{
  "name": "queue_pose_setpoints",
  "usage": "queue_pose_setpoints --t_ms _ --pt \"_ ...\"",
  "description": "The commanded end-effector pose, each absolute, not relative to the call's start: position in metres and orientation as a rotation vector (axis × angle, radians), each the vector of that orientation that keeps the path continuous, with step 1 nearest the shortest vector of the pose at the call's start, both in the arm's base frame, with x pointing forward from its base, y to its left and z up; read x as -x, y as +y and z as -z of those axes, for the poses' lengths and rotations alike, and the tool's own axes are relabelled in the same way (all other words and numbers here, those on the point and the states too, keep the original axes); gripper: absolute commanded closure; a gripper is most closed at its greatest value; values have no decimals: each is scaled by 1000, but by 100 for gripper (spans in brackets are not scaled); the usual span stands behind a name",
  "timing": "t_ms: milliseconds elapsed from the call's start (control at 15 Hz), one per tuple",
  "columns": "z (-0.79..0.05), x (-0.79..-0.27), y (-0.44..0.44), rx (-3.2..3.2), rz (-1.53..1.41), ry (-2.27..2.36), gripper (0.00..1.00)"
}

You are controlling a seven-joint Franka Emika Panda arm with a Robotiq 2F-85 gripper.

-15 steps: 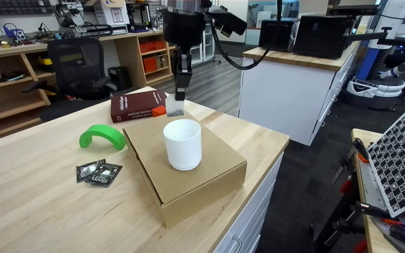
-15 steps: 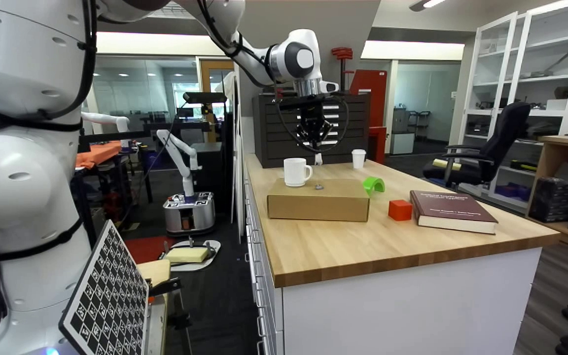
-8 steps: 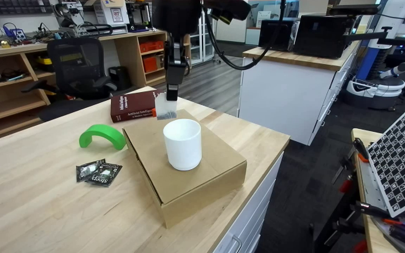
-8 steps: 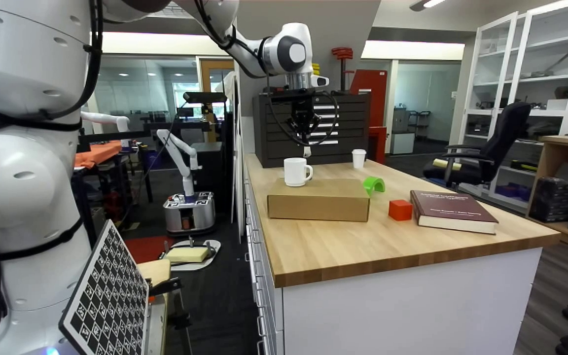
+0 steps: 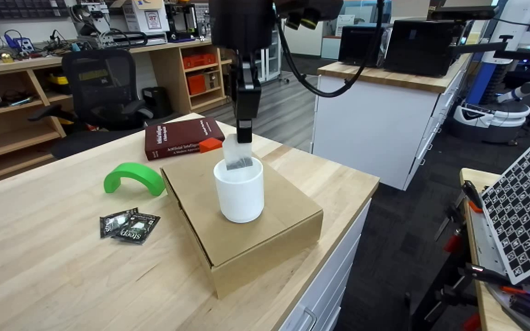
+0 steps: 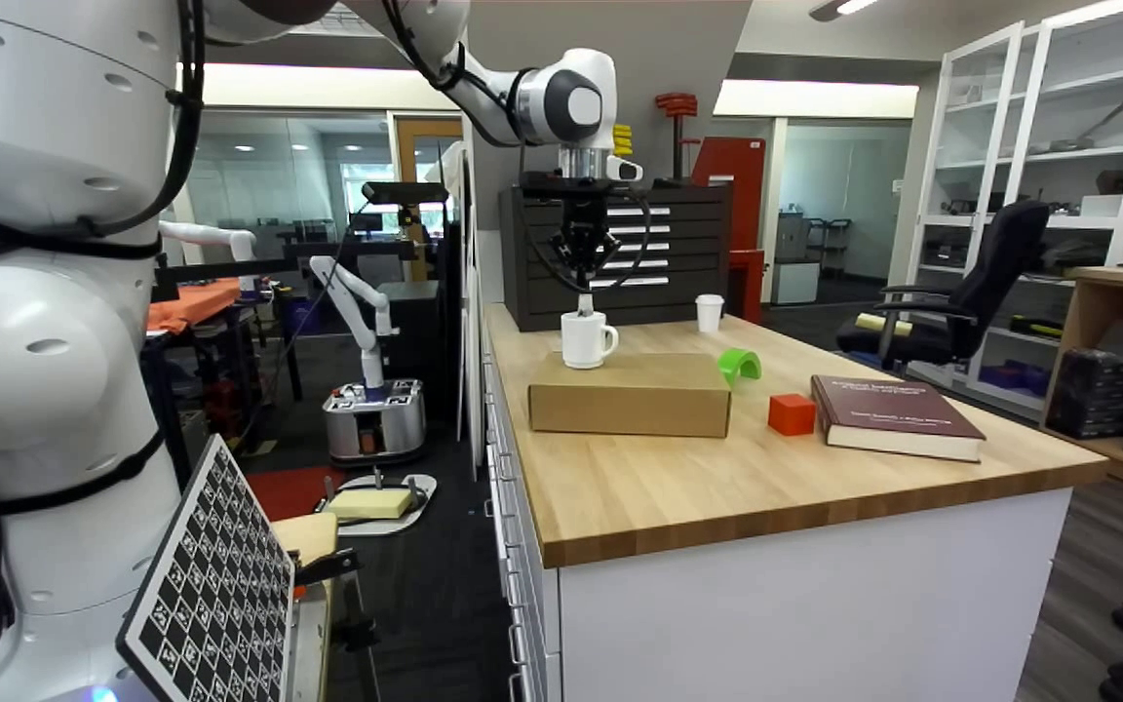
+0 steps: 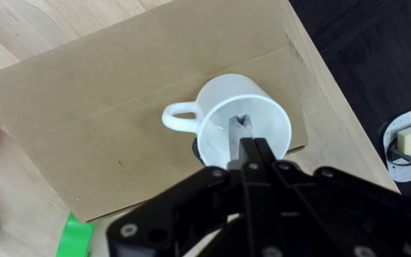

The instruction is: Pick up the tea bag and put it in the mug cup

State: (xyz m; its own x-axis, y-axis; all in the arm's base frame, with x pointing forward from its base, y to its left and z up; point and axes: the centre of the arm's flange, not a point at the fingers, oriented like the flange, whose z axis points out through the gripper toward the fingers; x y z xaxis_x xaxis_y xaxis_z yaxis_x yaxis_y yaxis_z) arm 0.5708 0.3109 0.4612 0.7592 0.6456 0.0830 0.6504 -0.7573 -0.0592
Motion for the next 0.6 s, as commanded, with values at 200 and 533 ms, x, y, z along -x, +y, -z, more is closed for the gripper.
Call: queue_pose_setpoints --t_ms 200,533 --pt "-475 -563 294 2894 51 -1021 56" --pt "-479 -564 282 2912 65 -991 23"
